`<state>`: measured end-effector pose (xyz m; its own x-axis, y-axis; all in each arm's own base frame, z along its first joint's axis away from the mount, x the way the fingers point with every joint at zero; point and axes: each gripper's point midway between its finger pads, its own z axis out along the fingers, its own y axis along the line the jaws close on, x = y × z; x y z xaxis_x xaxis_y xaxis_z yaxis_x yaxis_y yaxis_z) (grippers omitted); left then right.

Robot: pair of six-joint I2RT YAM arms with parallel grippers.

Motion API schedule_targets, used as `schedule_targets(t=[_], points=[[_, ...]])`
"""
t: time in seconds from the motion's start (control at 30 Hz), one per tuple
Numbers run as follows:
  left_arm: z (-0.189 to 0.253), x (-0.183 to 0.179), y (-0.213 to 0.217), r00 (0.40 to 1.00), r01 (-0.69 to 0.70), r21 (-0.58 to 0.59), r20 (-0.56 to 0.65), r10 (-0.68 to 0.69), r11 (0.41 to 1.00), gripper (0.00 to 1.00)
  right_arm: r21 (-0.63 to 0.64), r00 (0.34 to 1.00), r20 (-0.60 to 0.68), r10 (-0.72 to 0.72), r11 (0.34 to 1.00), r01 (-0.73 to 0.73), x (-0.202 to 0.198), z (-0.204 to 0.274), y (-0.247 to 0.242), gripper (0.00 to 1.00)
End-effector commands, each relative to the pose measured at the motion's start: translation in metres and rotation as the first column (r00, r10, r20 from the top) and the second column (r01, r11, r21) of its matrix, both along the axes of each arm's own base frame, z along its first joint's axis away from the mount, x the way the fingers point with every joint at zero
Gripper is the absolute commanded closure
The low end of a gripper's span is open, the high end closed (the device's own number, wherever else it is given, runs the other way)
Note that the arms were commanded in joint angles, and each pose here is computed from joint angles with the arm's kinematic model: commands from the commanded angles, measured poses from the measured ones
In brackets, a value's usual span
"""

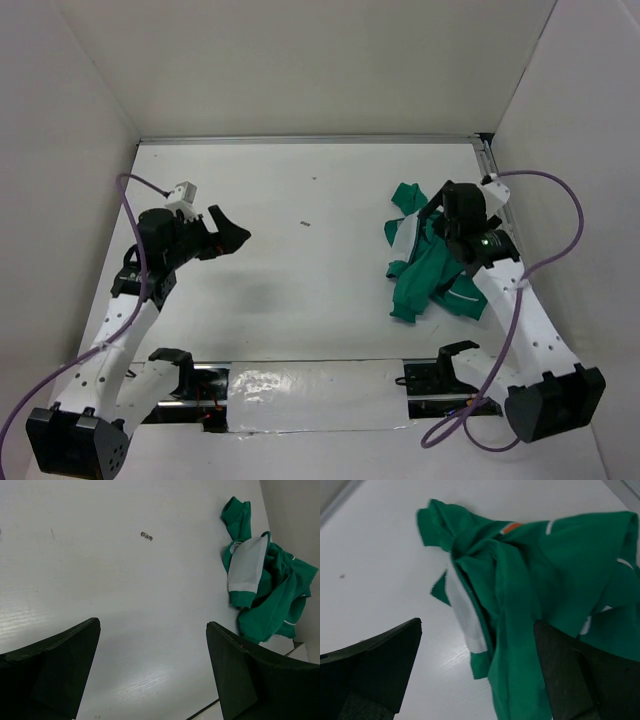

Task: Zip up the jacket

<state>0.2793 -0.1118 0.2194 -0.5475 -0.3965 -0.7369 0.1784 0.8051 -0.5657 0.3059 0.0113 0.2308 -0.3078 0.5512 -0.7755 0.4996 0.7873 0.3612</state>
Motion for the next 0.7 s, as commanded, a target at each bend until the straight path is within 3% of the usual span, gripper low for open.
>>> schedule_targets(t=[0.0,0.23,0.47,0.53,0.57,0.63,0.67], points=[[0.019,0.005,-0.002,0.999,0.018,-0.016,0.028,-0.018,1.0,0.01,-0.084,0.971,-0.139,-0.193,0.98,0.183,-0.021,-0.032,-0.032,0.0],[0.02,0.001,-0.004,0.996,0.068,-0.028,0.061,-0.066,0.997,0.01,-0.058,0.935,-0.305,-0.182,0.983,0.172,0.001,-0.097,-0.042,0.0],[0.019,0.001,0.007,0.999,-0.005,-0.017,0.05,0.006,1.0,0.01,-0.025,0.863,-0.503,-0.054,0.999,0.048,0.042,-0.16,-0.026,0.01],[0.02,0.001,0.009,0.999,-0.014,-0.015,0.051,0.015,1.0,0.01,-0.02,0.868,-0.496,-0.023,1.0,0.015,0.063,-0.166,-0.021,0.15],[0.021,0.0,0.009,0.998,-0.015,-0.014,0.054,0.016,1.0,0.01,0.008,0.876,-0.482,0.022,1.0,-0.021,0.072,-0.163,-0.012,0.46],[0.023,-0.001,0.012,0.998,-0.034,-0.017,0.061,0.035,0.999,0.01,0.056,0.904,-0.4,0.154,0.988,-0.143,0.098,-0.137,0.011,0.78],[0.024,-0.002,0.011,0.997,-0.027,-0.018,0.07,0.028,0.999,0.01,0.058,0.905,-0.353,0.238,0.971,-0.232,0.108,-0.121,0.024,0.88]])
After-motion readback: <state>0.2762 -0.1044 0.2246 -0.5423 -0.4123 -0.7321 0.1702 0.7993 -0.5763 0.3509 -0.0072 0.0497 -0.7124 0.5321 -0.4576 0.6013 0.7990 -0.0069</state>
